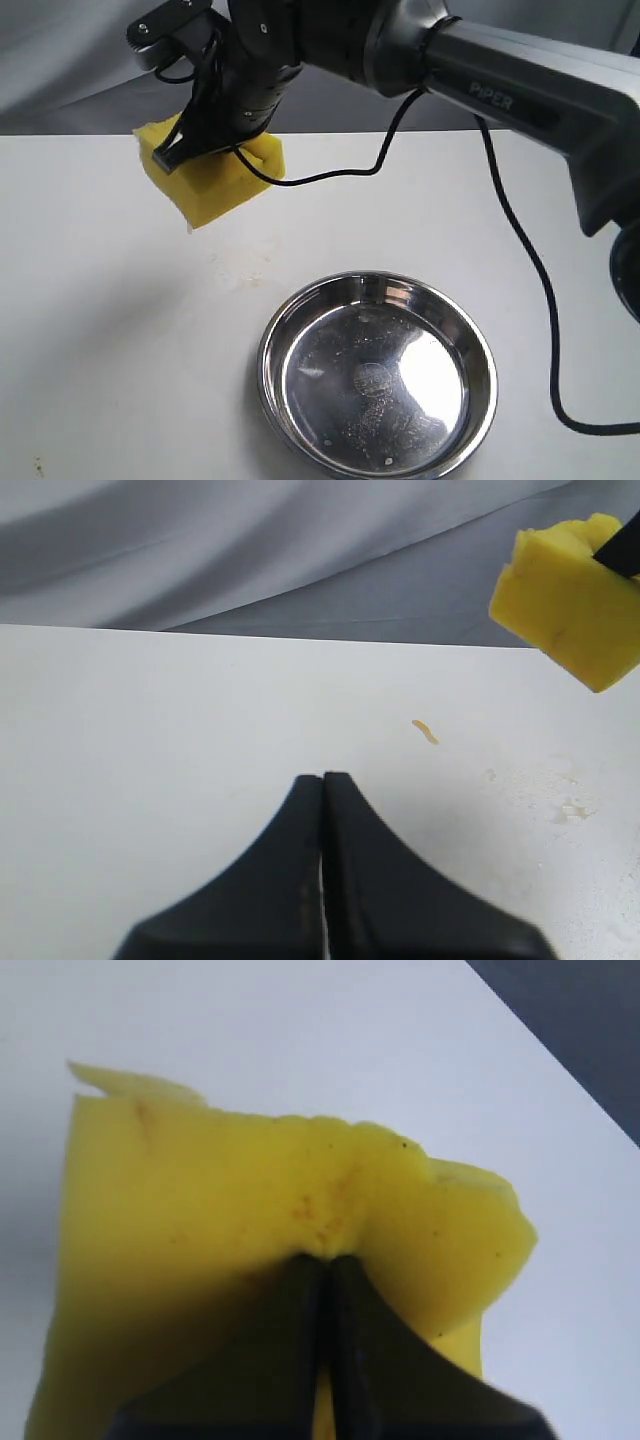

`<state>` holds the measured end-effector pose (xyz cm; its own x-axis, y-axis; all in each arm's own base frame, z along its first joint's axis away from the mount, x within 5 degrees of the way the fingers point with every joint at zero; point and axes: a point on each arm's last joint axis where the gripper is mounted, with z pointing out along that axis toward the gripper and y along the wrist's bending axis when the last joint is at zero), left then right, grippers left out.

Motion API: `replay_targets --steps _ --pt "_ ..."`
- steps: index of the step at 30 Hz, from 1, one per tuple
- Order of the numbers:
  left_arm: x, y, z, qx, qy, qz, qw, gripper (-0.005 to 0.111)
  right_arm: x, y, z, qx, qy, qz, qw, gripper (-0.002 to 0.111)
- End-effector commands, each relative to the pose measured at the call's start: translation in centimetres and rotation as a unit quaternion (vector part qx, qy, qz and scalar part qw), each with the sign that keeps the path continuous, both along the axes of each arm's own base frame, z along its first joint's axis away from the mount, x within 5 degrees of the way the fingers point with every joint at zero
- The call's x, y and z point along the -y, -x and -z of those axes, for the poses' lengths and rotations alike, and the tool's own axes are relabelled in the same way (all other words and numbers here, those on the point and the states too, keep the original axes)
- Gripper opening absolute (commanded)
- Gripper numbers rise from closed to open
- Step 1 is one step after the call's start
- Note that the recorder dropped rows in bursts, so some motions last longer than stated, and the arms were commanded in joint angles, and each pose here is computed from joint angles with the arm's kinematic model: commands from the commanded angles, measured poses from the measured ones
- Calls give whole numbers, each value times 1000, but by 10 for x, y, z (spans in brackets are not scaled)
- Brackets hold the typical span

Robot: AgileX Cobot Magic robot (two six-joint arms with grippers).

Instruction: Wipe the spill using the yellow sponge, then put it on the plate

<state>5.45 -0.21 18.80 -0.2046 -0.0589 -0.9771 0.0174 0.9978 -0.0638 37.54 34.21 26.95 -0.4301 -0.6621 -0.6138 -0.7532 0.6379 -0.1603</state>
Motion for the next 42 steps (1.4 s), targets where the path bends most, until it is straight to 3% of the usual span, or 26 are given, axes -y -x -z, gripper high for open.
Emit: replay_targets --steps 1,12,15,21,30,37,42 --pt "1 0 1 3 8 2 1000 0 8 -12 12 -5 8 12 1000 0" --pt "1 0 1 3 8 2 1000 0 1 -23 124 -132 51 2 990 0" --pt "1 0 1 3 8 2 1000 0 -12 -11 141 -176 35 -56 982 0" --pt "1 0 1 3 8 2 1000 0 -51 36 136 -182 47 -217 958 0" --pt "1 0 1 3 8 2 1000 0 -100 104 131 -167 65 -300 937 0" --pt "1 0 1 3 8 2 1000 0 -118 120 130 -116 62 -314 940 0" --pt "1 0 1 3 8 2 1000 0 -106 90 130 -57 92 -231 967 0"
